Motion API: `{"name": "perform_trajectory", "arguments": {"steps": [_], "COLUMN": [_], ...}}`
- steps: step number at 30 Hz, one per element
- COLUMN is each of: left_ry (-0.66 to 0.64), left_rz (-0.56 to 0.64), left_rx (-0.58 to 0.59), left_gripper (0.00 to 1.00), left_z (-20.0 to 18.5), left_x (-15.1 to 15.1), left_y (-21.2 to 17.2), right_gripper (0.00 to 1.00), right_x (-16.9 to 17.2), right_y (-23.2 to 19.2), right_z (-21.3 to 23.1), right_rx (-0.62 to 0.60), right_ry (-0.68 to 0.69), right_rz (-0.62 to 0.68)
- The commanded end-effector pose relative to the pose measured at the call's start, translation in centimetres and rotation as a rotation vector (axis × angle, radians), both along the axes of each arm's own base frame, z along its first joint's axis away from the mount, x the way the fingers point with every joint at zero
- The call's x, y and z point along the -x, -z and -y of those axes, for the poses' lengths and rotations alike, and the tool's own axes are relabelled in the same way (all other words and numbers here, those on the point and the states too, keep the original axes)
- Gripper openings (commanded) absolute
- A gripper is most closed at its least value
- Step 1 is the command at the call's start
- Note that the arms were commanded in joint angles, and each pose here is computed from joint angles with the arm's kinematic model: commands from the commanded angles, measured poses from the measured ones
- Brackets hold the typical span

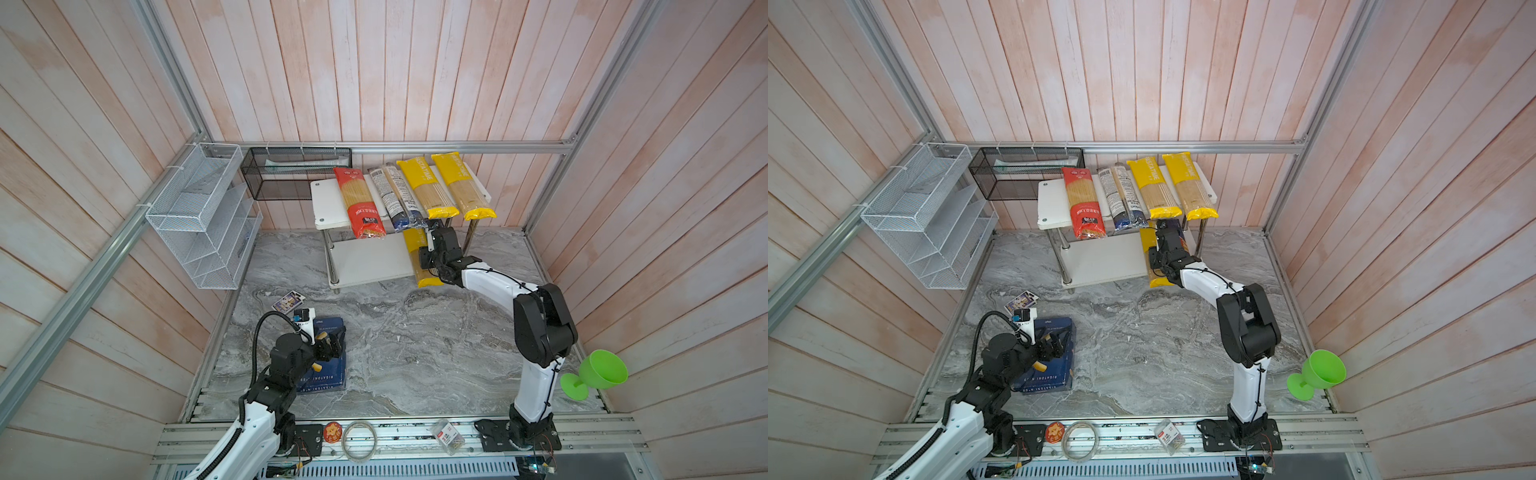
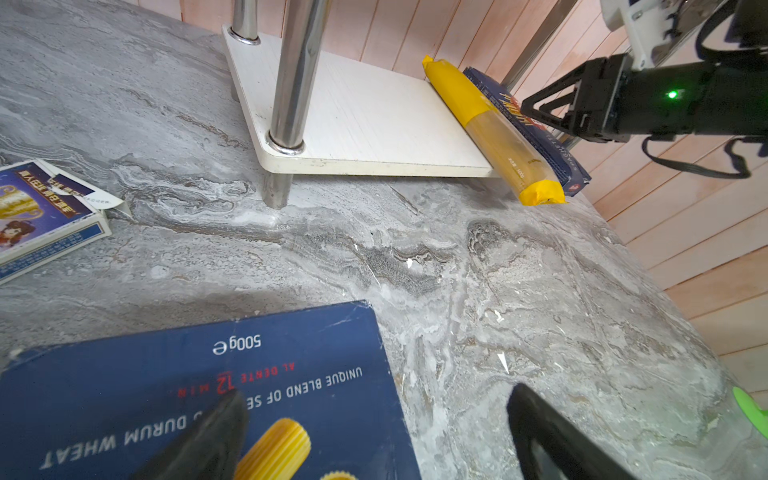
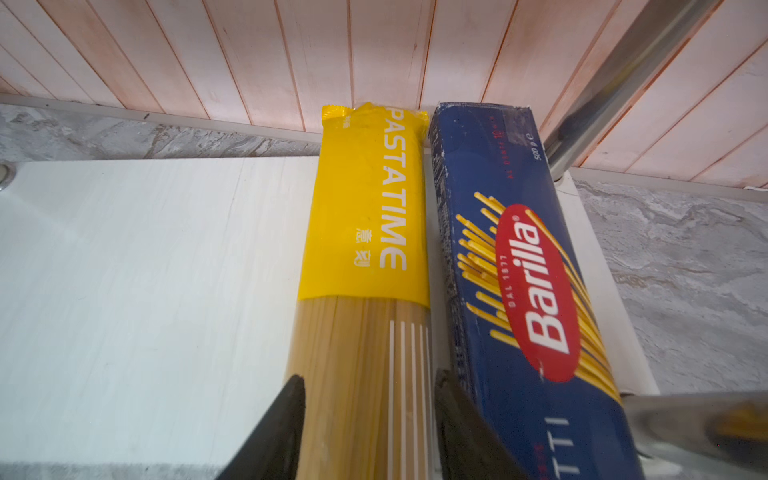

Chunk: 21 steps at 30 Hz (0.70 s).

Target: Place and organize the pasta boxes and bags onto the shelf

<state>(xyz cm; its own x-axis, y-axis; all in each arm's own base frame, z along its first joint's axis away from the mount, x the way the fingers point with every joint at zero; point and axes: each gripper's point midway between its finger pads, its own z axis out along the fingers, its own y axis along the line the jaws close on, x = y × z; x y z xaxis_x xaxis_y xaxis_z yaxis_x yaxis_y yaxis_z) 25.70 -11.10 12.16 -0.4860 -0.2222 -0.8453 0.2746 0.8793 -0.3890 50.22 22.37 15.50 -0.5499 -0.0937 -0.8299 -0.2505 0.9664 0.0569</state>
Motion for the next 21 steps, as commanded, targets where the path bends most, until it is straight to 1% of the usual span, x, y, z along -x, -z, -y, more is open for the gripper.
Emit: {"name": "perform_trajectory", "arguments": {"steps": [1, 3, 6, 10, 12, 13, 18, 19, 21], "left_ry": [-0.011, -0.037, -0.018, -0.033, -0.051, -0.068, -0.25, -0.263, -0.266], "left_rz": [0.048, 0.04, 0.043, 0.044, 0.045, 0.039, -0.055, -0.054, -0.077], "left_rx": [0.001, -0.004, -0.004, -0.002, -0.001, 0.001, 0.019, 0.022, 0.012], "left_gripper": [1.0, 1.0, 1.0, 1.0, 1.0, 1.0, 1.0, 1.0, 1.0], "left_z": [-0.1, -0.5, -0.2, -0.5, -0.8, -1.0, -3.5, -3.7, -3.7], "left_x": [-0.6, -0.8, -0.7, -0.7, -0.8, -0.9, -1.4, -1.5, -1.6], "left_y": [-1.7, -1.5, -1.6, -1.6, -1.7, -2.1, -5.5, -6.5, -7.2], "right_gripper": [0.5, 0.51, 0.51, 0.51, 0.52, 0.52, 0.53, 0.53, 0.53], "right_x": [2.3, 3.7, 6.4, 10.6, 12.8, 14.1, 19.3, 20.4, 22.1], "right_y": [-0.9, -0.5, -0.2, -1.4, -2.2, -2.6, -2.8, -2.6, -2.2], "right_z": [-1.1, -1.4, -2.0, -3.5, -4.6, -5.2, -7.0, -7.3, -7.7], "right_rx": [-0.052, -0.048, -0.058, -0.09, -0.108, -0.116, -0.18, -0.193, -0.211], "right_ry": [-0.033, -0.044, -0.056, -0.095, -0.145, -0.175, -0.297, -0.32, -0.353], "right_rz": [0.016, 0.0, -0.019, -0.009, -0.009, -0.011, -0.074, -0.087, -0.102]}}
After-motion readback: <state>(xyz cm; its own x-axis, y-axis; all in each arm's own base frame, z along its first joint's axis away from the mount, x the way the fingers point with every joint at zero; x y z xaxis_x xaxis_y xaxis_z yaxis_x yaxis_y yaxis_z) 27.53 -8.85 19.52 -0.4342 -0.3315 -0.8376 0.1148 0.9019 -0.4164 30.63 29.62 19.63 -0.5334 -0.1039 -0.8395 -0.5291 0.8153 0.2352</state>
